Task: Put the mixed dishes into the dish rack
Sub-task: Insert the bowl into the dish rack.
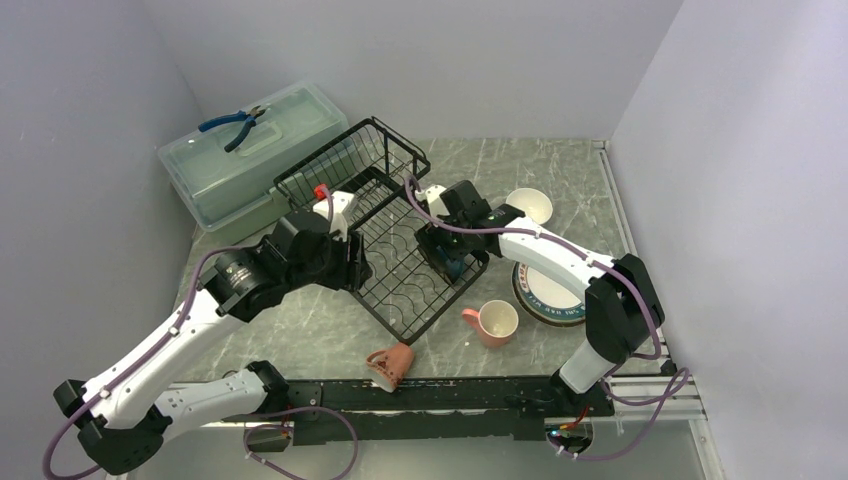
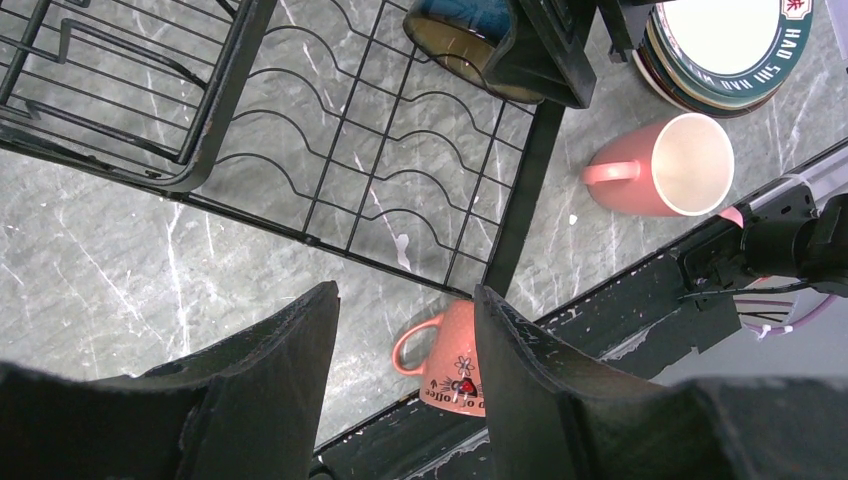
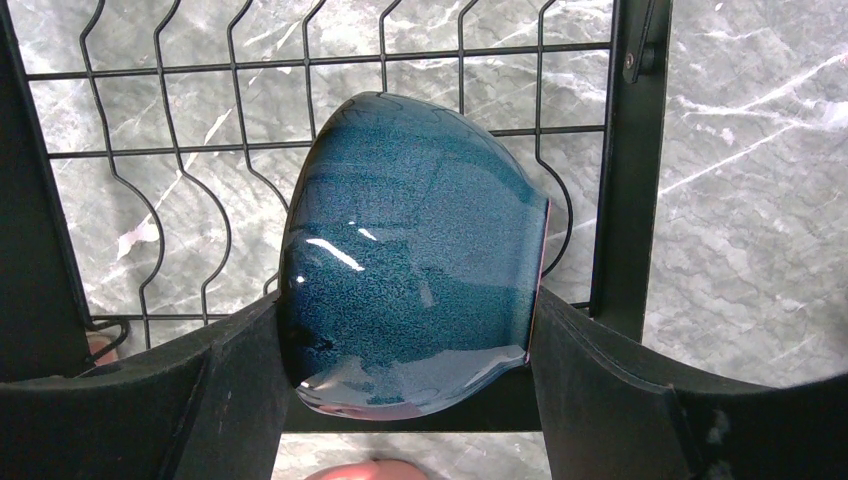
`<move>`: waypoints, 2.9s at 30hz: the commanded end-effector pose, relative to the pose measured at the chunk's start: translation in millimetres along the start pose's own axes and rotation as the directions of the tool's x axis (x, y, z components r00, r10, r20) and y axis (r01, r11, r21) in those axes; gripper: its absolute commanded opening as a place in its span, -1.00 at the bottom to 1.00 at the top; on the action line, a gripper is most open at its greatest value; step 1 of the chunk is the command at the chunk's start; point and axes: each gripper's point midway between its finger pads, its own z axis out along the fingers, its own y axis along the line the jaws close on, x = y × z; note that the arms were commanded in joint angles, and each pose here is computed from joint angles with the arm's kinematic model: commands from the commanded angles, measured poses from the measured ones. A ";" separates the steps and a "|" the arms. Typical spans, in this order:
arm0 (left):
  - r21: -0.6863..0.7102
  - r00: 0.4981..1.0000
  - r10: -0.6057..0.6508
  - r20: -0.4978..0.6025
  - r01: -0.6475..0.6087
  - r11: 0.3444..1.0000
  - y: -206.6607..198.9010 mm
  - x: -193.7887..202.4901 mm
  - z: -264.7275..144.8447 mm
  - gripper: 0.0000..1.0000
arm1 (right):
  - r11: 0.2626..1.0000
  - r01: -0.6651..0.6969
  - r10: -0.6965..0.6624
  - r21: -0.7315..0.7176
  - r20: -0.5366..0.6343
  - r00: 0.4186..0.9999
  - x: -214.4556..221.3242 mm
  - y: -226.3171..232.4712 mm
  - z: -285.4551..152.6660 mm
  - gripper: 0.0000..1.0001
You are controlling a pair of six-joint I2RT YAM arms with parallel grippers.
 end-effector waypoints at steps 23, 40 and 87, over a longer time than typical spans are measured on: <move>0.031 0.999 -0.011 0.040 0.010 0.999 -12.0 -22.4 1.0 0.15 | 0.999 -0.052 0.051 0.012 0.054 0.997 -19.3 -12.1 12.6 0.55; 0.030 0.999 0.002 0.034 -0.003 1.000 -13.0 -23.4 4.4 0.17 | 0.998 -0.052 0.050 0.025 0.078 0.996 -26.8 -18.0 9.6 0.80; 0.107 0.992 0.087 0.097 -0.097 0.990 -29.1 -45.5 -5.1 0.63 | 0.789 -0.526 0.399 0.318 0.387 0.832 -33.0 -134.8 -133.1 1.00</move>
